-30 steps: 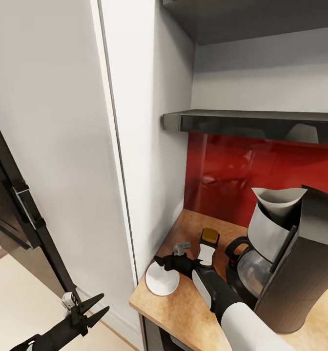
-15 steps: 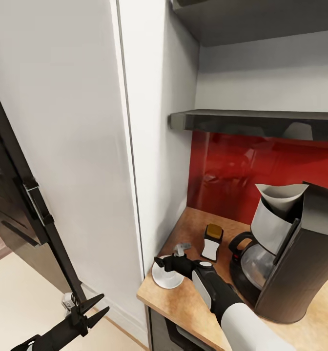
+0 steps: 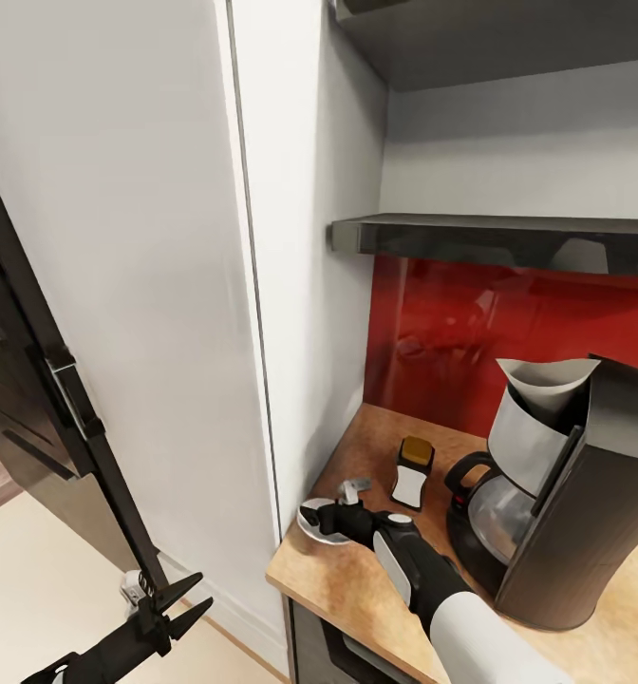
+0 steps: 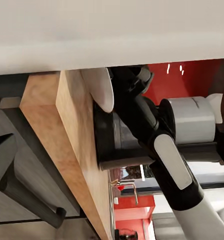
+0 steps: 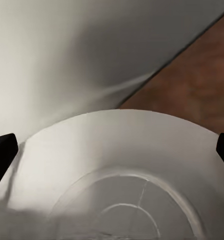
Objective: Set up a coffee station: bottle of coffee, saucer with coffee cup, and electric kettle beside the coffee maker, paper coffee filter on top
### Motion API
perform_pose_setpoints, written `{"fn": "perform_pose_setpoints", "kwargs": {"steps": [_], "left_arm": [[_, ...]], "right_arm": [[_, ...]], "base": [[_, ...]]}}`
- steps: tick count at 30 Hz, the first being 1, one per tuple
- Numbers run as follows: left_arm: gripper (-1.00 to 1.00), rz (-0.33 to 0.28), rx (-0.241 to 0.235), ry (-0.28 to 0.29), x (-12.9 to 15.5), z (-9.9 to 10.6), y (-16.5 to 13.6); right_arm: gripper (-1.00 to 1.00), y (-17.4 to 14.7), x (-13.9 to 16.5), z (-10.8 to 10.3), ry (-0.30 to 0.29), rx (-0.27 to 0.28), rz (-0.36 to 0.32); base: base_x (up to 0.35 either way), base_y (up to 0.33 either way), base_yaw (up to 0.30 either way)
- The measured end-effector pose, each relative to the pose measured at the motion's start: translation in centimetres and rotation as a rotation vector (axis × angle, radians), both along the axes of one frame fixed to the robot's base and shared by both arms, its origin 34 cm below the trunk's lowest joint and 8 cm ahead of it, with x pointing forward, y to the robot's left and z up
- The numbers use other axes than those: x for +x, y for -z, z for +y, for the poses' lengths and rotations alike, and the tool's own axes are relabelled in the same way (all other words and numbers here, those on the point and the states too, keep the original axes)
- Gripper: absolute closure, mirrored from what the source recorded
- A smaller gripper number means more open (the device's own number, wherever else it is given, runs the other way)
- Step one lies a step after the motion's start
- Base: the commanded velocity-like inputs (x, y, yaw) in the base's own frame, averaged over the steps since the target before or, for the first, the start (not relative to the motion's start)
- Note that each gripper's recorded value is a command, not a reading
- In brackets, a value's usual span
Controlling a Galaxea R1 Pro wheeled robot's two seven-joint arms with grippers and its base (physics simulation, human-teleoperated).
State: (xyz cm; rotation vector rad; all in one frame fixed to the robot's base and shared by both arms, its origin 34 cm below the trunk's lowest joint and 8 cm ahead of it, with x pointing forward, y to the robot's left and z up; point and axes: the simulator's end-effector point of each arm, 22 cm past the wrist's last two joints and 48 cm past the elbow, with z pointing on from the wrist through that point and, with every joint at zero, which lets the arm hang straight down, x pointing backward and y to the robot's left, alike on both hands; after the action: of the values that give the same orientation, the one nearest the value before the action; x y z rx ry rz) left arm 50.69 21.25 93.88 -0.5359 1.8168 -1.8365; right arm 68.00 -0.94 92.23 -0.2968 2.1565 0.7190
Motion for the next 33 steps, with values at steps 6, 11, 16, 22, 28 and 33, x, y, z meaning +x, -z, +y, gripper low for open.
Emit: {"fn": "perform_pose_setpoints", "kwargs": {"steps": [6, 11, 16, 22, 28, 33], "left_arm": [[-1.00, 0.002, 0.001, 0.000, 0.0, 0.0, 0.1], [-1.00, 0.002, 0.001, -0.001, 0.0, 0.0, 0.1], [-1.00, 0.002, 0.001, -0.001, 0.0, 0.0, 0.1], [-1.00, 0.002, 0.000, -0.001, 0.0, 0.0, 0.1], [-1.00, -0.008, 0.001, 0.002, 0.3, -0.1, -0.3], [-1.00, -0.097, 0.054, 0.027, 4.2, 0.4, -3.3]], "right_arm": [[-1.00, 0.0, 0.1, 0.0, 0.001, 0.001, -0.002], [-1.00, -0.1, 0.1, 0.0, 0.002, 0.004, 0.000], [-1.00, 0.0, 0.1, 0.0, 0.000, 0.000, 0.001], [-1.00, -0.1, 0.1, 0.0, 0.000, 0.000, 0.001], [-1.00, -0.1, 0.1, 0.0, 0.001, 0.003, 0.002], [-1.00, -5.6, 2.8, 0.0, 0.014, 0.020, -0.125]], "base": [[-0.095, 0.000, 0.000], [-0.303, 0.000, 0.000], [-0.332, 0.000, 0.000], [-0.122, 0.000, 0.000], [-0.010, 0.000, 0.000], [0.000, 0.000, 0.000]]}}
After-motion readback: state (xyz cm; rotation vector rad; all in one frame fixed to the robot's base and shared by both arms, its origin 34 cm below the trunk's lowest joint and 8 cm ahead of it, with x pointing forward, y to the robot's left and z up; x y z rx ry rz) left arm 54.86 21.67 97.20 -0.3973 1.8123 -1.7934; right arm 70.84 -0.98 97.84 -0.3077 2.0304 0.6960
